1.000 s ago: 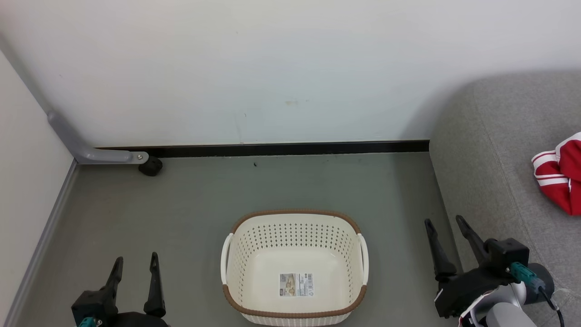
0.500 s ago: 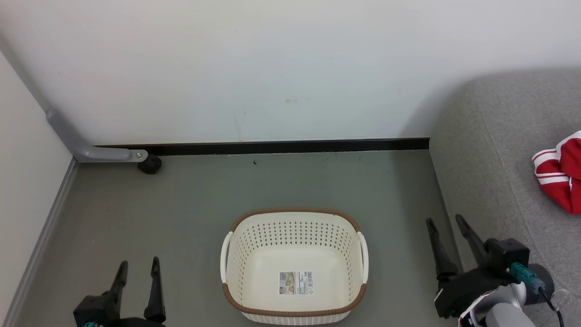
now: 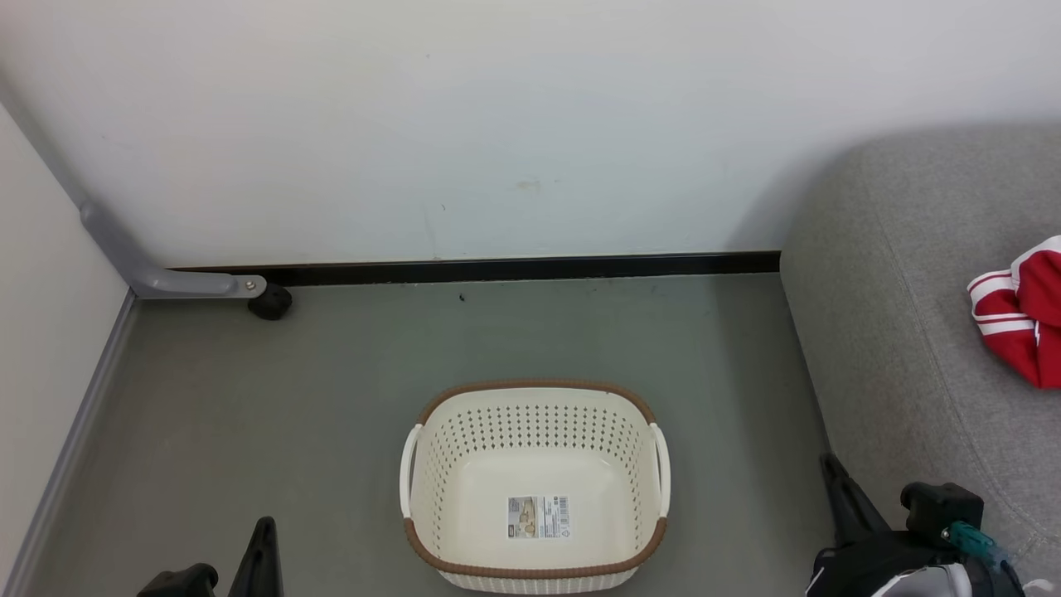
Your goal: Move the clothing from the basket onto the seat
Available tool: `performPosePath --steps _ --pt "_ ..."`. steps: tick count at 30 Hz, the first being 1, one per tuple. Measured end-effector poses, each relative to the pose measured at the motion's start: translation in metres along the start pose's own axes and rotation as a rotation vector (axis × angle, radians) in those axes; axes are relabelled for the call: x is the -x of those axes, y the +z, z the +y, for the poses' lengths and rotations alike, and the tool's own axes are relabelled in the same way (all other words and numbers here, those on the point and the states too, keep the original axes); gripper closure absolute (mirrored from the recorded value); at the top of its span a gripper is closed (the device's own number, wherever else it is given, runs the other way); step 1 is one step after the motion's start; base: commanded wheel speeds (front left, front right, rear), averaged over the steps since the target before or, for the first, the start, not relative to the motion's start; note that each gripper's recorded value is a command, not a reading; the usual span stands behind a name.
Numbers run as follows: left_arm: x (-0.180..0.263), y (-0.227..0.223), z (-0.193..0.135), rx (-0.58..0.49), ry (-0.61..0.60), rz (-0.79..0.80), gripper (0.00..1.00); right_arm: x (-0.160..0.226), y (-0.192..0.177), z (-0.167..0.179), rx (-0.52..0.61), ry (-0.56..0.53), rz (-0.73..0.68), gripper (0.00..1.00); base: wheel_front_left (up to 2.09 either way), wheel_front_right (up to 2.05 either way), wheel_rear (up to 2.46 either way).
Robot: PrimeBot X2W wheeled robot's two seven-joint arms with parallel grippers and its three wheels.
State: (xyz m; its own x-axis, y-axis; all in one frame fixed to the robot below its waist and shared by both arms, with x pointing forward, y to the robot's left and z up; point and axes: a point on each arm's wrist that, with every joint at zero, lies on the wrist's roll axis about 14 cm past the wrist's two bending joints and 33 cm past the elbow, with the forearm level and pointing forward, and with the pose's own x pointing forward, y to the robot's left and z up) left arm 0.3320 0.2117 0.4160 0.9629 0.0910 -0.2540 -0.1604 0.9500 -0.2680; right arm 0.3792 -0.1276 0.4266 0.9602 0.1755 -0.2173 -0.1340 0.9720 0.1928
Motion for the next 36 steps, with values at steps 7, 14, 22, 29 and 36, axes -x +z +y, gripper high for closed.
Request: performPosePath --steps 7,14,22,29,36 --pt "-0.001 -0.002 0.002 0.096 0.016 0.020 1.00 0.000 0.002 -0.009 -0.123 -0.040 0.002 1.00 0.00 0.00 0.00" --pt "-0.003 -0.002 0.000 0.189 0.015 0.034 1.00 0.000 0.007 -0.014 -0.234 -0.063 -0.007 1.00 0.00 0.00 0.00" --pt "-0.005 -0.001 -0.002 0.308 0.020 0.044 1.00 0.000 0.013 -0.021 -0.355 -0.089 -0.022 1.00 0.00 0.00 0.00" --pt "-0.007 0.001 -0.004 0.396 0.016 0.050 1.00 0.001 0.018 -0.026 -0.464 -0.099 -0.038 1.00 0.00 0.00 0.00" --pt "-0.011 0.007 -0.008 0.496 0.006 0.046 1.00 0.002 0.023 -0.031 -0.570 -0.111 -0.054 1.00 0.00 0.00 0.00"
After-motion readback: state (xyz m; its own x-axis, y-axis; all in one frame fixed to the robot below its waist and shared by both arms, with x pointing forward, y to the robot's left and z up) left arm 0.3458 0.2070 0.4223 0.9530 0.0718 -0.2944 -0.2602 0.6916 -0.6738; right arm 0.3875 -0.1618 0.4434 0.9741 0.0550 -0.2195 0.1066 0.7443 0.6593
